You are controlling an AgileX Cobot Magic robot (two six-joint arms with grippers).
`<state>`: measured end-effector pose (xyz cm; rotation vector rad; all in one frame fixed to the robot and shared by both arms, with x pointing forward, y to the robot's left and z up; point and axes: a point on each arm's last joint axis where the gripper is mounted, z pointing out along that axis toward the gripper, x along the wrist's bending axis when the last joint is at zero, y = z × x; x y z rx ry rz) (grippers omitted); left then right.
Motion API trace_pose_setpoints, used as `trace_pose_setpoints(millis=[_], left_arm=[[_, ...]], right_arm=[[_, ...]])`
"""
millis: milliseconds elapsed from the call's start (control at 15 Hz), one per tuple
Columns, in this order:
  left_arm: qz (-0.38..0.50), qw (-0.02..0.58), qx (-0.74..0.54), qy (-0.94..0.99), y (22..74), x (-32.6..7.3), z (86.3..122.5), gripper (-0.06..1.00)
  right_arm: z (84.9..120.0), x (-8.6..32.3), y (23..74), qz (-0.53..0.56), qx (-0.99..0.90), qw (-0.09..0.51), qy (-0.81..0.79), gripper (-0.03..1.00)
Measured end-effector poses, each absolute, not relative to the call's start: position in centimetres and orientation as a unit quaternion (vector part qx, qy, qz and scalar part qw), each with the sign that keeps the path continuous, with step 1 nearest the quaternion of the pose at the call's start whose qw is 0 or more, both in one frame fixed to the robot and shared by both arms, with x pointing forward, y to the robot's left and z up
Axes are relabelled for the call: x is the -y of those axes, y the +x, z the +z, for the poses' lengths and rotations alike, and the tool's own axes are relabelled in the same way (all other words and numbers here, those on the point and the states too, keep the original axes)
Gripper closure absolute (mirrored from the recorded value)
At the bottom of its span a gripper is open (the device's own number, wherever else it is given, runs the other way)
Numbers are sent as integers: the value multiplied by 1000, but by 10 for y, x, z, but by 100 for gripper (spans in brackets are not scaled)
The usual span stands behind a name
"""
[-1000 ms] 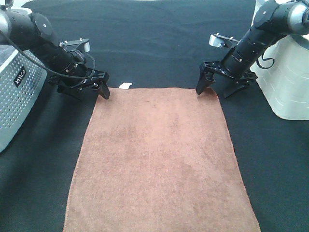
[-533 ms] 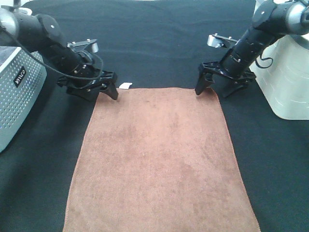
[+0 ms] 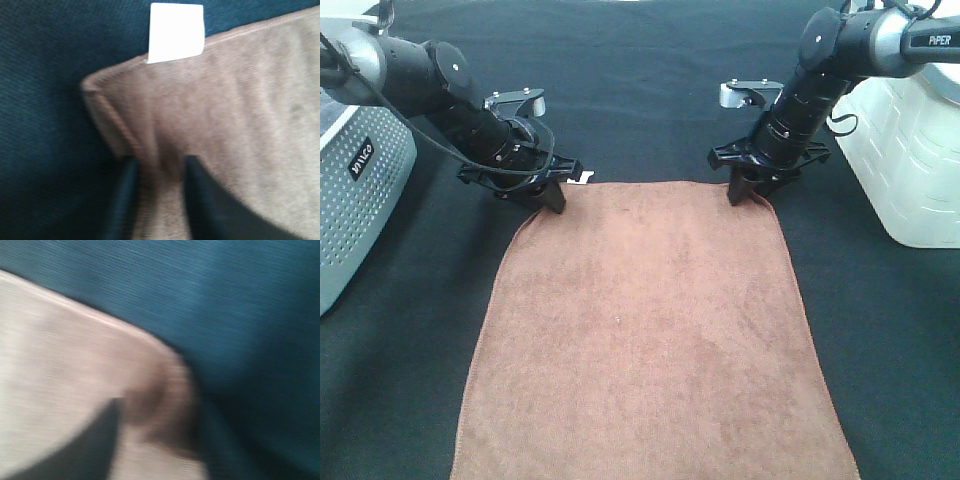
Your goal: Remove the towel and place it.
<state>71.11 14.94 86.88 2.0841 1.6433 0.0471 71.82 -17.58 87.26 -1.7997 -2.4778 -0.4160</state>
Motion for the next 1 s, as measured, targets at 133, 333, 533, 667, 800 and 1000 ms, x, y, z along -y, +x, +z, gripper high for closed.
trace_pose_setpoints(millis=[133, 333, 533, 667, 800, 1000], left_arm=[[24, 241, -597, 764, 712, -150, 867, 93], [39, 242, -592, 768, 714, -151, 868, 94], [58, 246, -581, 773, 717, -152, 869, 94], [64, 250, -581, 772, 718, -153, 869, 94], [80, 262, -581, 766, 721, -153, 871, 94], [117, 291, -577, 754, 728, -152, 880, 94]], right_arm=[[872, 177, 718, -131, 803, 22, -582, 85], [872, 178, 719, -131, 802, 22, -583, 96], [873, 177, 722, -144, 799, 7, -583, 96], [879, 176, 727, -155, 798, -3, -582, 96], [899, 174, 739, -186, 795, -29, -577, 96], [927, 171, 754, -231, 788, -73, -567, 96]])
